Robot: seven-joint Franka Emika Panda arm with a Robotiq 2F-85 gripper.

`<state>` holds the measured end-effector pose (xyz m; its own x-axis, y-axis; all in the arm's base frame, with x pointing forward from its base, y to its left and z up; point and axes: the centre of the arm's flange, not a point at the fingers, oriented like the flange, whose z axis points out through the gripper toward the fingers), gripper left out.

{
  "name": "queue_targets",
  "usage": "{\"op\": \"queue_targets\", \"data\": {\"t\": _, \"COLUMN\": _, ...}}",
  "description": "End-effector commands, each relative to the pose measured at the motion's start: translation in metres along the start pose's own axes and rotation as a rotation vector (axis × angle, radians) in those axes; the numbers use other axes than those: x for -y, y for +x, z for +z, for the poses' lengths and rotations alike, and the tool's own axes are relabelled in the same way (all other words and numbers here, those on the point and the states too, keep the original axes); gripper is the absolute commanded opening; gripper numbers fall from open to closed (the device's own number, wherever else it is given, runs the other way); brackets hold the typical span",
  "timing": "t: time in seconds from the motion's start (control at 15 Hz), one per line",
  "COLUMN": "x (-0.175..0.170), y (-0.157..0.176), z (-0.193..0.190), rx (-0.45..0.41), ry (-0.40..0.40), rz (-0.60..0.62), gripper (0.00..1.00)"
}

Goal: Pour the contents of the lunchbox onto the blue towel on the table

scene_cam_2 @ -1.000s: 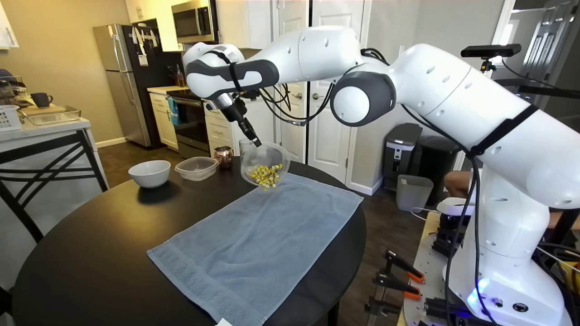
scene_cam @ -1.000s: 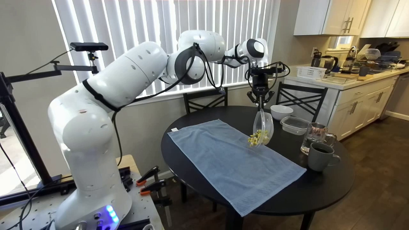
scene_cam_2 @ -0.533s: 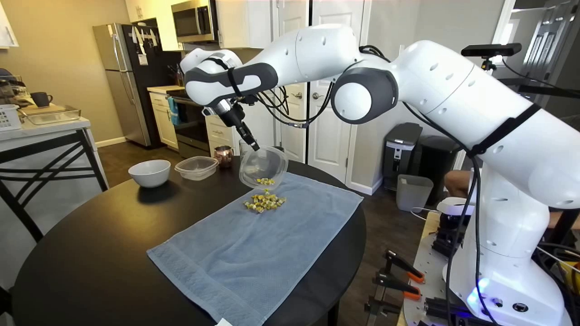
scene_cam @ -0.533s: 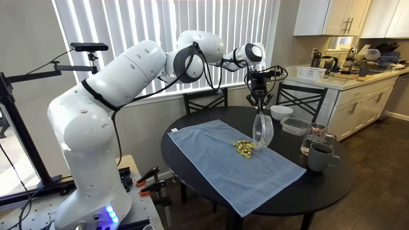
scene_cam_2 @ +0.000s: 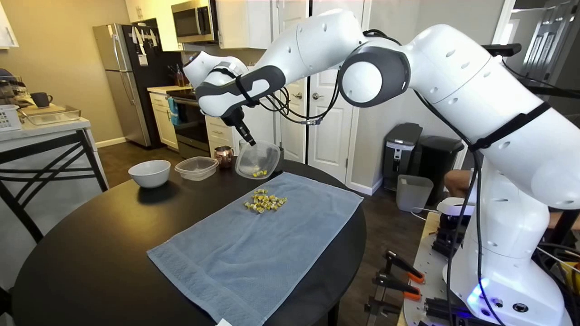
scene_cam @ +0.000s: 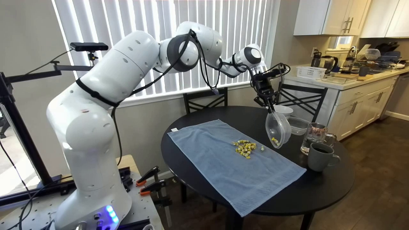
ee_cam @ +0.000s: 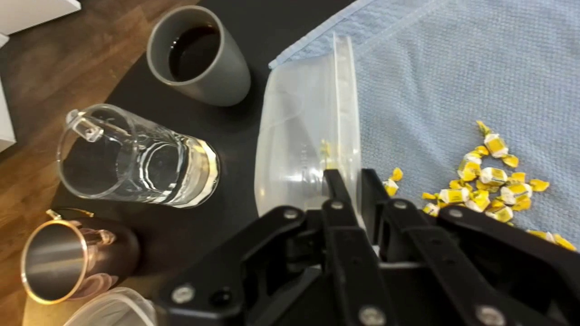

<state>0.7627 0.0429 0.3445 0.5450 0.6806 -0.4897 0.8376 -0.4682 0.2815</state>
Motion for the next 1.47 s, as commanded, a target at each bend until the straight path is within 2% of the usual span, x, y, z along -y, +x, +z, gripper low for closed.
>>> {"op": "queue_targets", "data": {"t": 0.0, "x": 0.046, "y": -0.038, "z": 0.003, "rx": 0.004, "ry": -0.068, "rz": -0.028, "gripper": 0.05}}
{"op": "queue_targets", "data": {"t": 0.2, "x": 0.052, "y": -0.039, "z": 0.005, "rx": 0.018, "ry": -0.055, "rz": -0.058, "gripper": 0.05}}
{"op": "queue_targets", "data": {"t": 0.53, "x": 0.059, "y": -0.052, "z": 0.018, "rx": 0.03, "ry": 0.054, "rz": -0.1, "gripper": 0.05}}
{"op": "queue_targets", "data": {"t": 0.67, "x": 0.053, "y": -0.062, "z": 0.029, "rx": 0.019, "ry": 0.134, "rz": -0.108, "gripper": 0.05}}
{"op": "queue_targets", "data": {"t": 0.93, "x": 0.024, "y": -0.095, "z": 0.067, "rx": -0.029, "ry": 0.352, "rz": -0.1, "gripper": 0.05}}
{"op": "queue_targets", "data": {"t": 1.13, "x": -0.011, "y": -0.129, "z": 0.11, "rx": -0.043, "ry": 0.518, "rz": -0.046, "gripper": 0.05}}
{"op": "queue_targets", "data": {"t": 1.4, "x": -0.037, "y": -0.166, "z": 0.149, "rx": -0.098, "ry": 0.732, "rz": 0.02, "gripper": 0.05}}
